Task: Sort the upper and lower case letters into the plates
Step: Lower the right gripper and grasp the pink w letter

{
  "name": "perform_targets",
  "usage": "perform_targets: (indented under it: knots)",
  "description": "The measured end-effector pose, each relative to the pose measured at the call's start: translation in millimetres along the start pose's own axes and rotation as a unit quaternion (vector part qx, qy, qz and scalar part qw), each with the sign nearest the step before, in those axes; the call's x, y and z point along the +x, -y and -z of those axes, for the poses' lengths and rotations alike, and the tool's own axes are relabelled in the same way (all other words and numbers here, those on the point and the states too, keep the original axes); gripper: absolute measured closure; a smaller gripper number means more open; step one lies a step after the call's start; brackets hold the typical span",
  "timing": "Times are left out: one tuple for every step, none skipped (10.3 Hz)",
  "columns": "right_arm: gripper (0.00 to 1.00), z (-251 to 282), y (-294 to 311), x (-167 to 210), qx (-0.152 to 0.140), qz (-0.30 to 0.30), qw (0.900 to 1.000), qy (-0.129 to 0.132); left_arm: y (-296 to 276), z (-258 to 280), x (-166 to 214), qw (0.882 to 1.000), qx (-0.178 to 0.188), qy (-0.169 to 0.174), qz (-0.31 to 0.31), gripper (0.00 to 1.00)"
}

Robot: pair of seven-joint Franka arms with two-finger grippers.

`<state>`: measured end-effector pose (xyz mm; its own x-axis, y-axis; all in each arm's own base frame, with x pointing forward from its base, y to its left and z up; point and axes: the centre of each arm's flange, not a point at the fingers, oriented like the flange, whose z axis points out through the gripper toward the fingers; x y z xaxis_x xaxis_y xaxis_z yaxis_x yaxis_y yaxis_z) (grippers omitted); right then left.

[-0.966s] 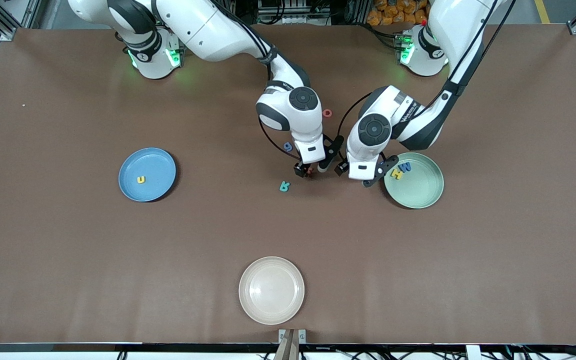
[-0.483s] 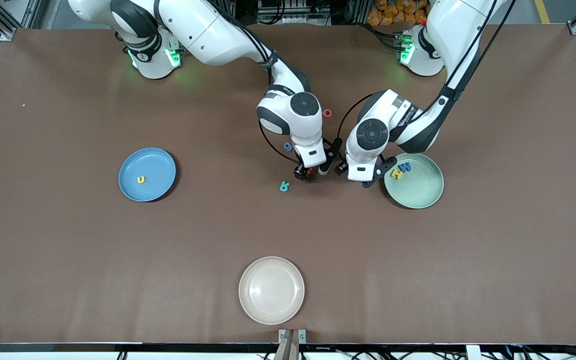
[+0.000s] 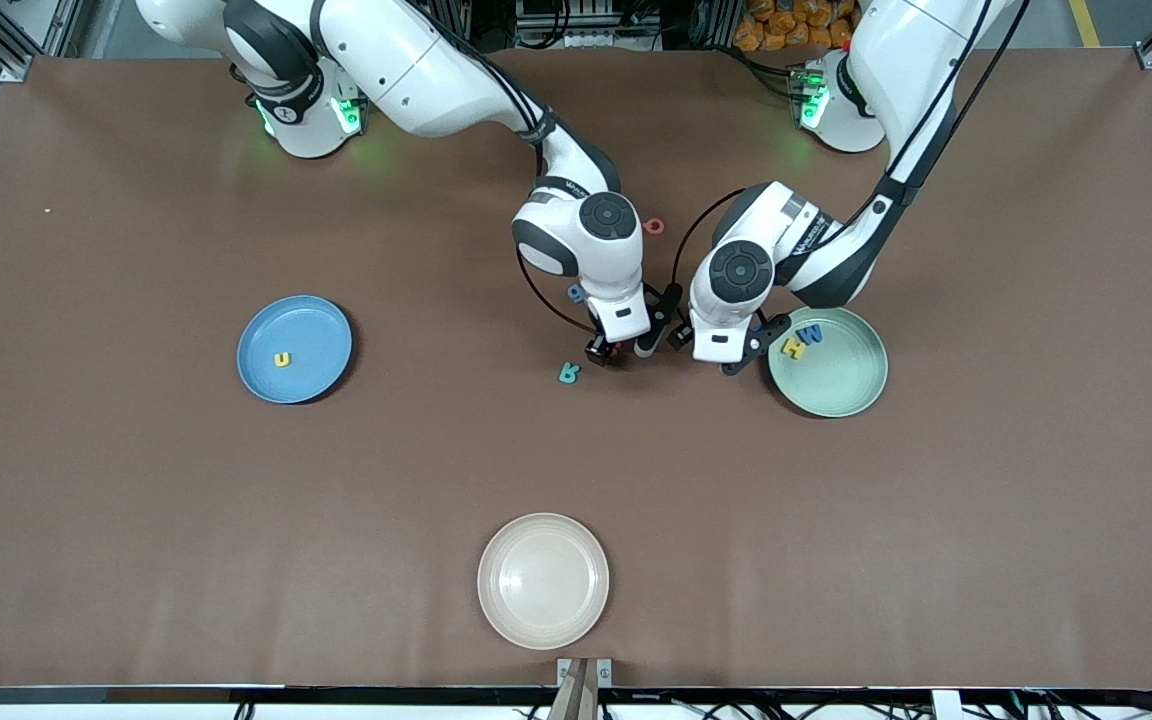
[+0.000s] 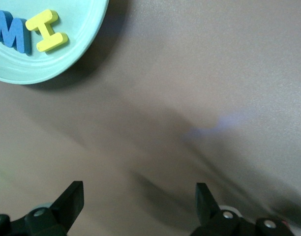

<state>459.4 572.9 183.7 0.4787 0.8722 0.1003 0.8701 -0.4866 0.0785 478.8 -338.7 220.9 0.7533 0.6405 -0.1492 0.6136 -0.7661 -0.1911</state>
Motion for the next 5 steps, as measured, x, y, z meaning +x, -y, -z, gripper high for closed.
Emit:
perform_targets:
  knots:
    - [0.37, -0.6, -0.4, -0.6, 0.0, -0.001, 1.0, 0.002, 0.4, 0.1, 1.4, 1.0, 0.0, 0.0, 0.001, 0.0]
    - [0.39, -1.4, -0.4, -1.4, 0.001, -0.002, 1.0, 0.006, 0.5, 0.1, 1.7, 1.0, 0.0, 0.0, 0.001, 0.0]
    - [0.39, -1.9, -0.4, -1.9, 0.001, -0.002, 1.0, 0.008, 0.2, 0.2, 1.1, 1.0, 0.0, 0.0, 0.001, 0.0]
    - [0.39, -2.3, -0.3, -2.1, 0.001, -0.002, 1.0, 0.009, -0.1, 0.4, 0.7, 1.0, -0.001, 0.0, 0.001, 0.0]
    - [0.41, -3.2, -0.2, -2.4, 0.002, -0.002, 1.0, 0.01, -0.3, 0.5, 0.2, 1.0, -0.001, 0.0, 0.0, 0.0]
